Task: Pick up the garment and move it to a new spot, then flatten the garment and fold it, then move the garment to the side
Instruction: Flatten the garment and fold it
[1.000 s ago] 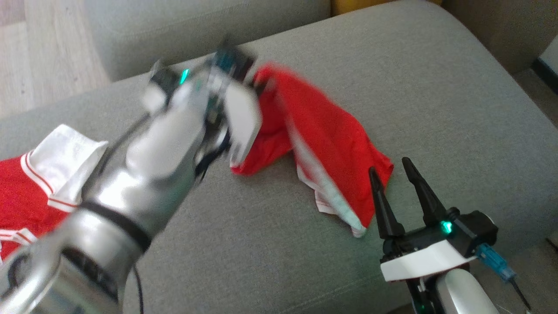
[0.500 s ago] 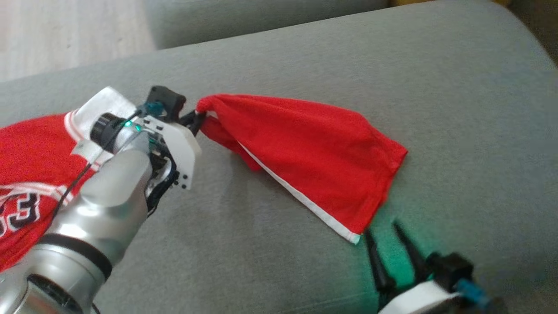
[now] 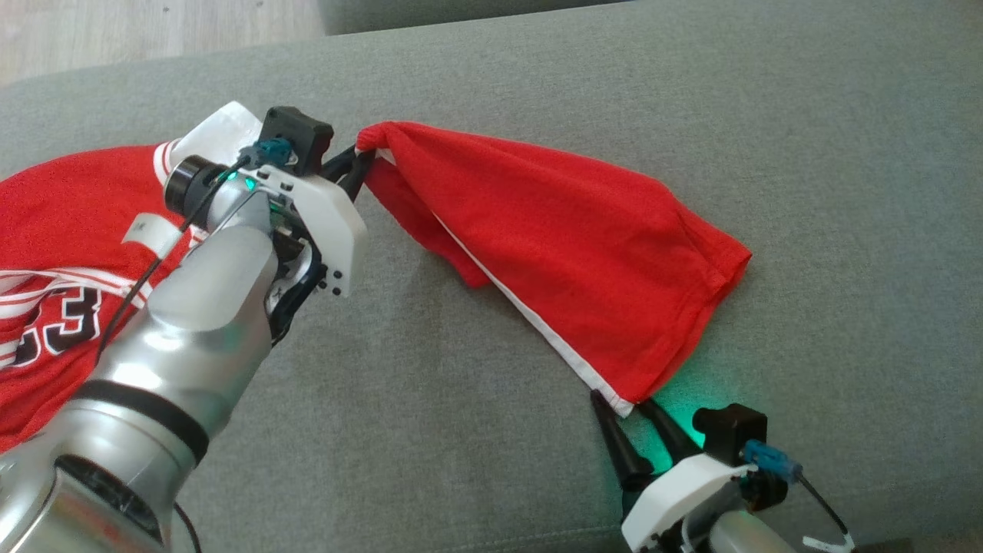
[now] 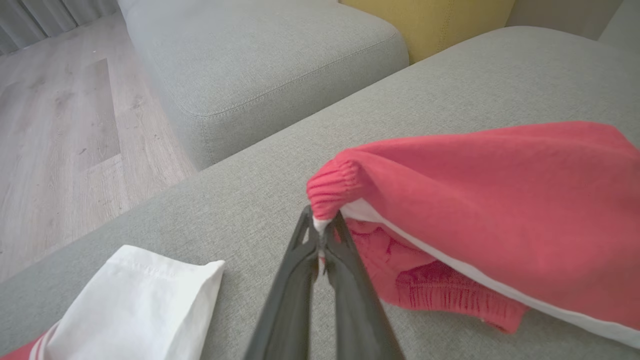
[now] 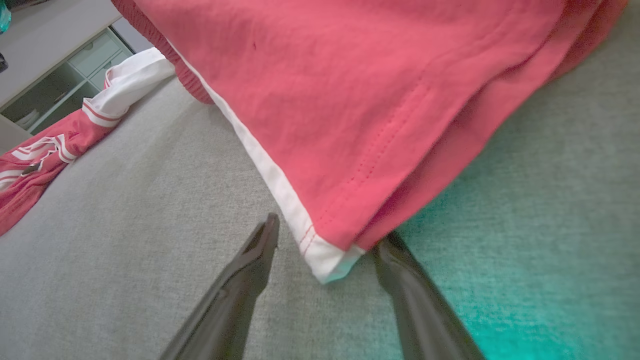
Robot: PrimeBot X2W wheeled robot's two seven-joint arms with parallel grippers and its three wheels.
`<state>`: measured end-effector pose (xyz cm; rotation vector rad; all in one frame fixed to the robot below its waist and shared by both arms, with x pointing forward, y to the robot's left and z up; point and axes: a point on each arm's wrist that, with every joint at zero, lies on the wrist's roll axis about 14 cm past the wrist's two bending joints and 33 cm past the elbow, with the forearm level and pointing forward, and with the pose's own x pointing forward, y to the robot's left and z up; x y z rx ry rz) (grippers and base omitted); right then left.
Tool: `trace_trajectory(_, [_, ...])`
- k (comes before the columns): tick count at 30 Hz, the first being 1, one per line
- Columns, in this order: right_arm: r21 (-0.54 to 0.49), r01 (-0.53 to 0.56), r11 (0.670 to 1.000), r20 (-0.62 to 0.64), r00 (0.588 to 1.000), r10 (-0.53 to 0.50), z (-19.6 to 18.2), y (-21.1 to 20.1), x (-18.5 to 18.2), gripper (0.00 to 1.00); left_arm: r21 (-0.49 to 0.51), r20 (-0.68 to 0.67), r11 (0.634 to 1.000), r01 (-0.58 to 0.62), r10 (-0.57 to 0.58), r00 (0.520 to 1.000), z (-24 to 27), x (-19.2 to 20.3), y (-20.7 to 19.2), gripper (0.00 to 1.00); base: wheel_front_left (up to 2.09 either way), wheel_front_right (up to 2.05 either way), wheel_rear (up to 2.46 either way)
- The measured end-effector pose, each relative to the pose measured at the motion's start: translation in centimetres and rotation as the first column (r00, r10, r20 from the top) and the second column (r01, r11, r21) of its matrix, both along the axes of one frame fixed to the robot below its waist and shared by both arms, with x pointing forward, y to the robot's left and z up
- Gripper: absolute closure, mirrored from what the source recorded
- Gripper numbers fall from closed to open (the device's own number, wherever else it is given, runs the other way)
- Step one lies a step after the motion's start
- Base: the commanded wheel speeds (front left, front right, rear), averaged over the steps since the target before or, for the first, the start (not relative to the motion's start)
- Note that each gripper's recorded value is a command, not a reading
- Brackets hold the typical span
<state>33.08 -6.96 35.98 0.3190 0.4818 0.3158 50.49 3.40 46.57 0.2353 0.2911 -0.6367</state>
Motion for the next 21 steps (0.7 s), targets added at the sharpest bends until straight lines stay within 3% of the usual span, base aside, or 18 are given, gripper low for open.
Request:
trace_trajectory(2, [0.001, -0.006, 1.0, -0.006, 1.0, 0.006, -0.2, 0.1, 0.0, 1.0, -0.001, -0.007, 1.0, -0.007, 0.007, 1.0, -0.2, 0.0, 0.1, 1.0, 0.0, 0.0, 0.0])
trace_trajectory(8, [-0.008, -0.006, 1.0, 0.01, 1.0, 0.006, 0.1, -0.1, 0.1, 1.0, -0.019, 0.024, 1.0, 0.001, -0.001, 1.0, 0.6, -0.1, 0.0, 1.0, 0.0, 0.0, 0.0])
trace_trajectory(11, [0.001, 0.032, 0.999, 0.089, 0.996, -0.032, 2.3, -1.5, 1.3, 1.0, -0.043, 0.046, 0.999, 0.003, -0.001, 0.999, 1.6, -0.2, -0.2, 1.0, 0.0, 0.0, 0.0])
trace_trajectory(14, [0.01, 0.078, 0.997, 0.239, 0.968, -0.078, 6.6, -3.8, 3.3, 1.0, -0.068, 0.083, 0.997, 0.035, -0.029, 0.996, 3.1, -0.3, -0.8, 1.0, 0.0, 0.0, 0.0])
trace_trajectory(21, [-0.052, 0.13, 0.99, 0.519, 0.851, -0.084, 18.8, -9.7, 8.9, 1.0, -0.143, 0.194, 0.976, 0.166, -0.137, 0.971, 8.0, 0.3, -3.7, 1.0, 0.0, 0.0, 0.0])
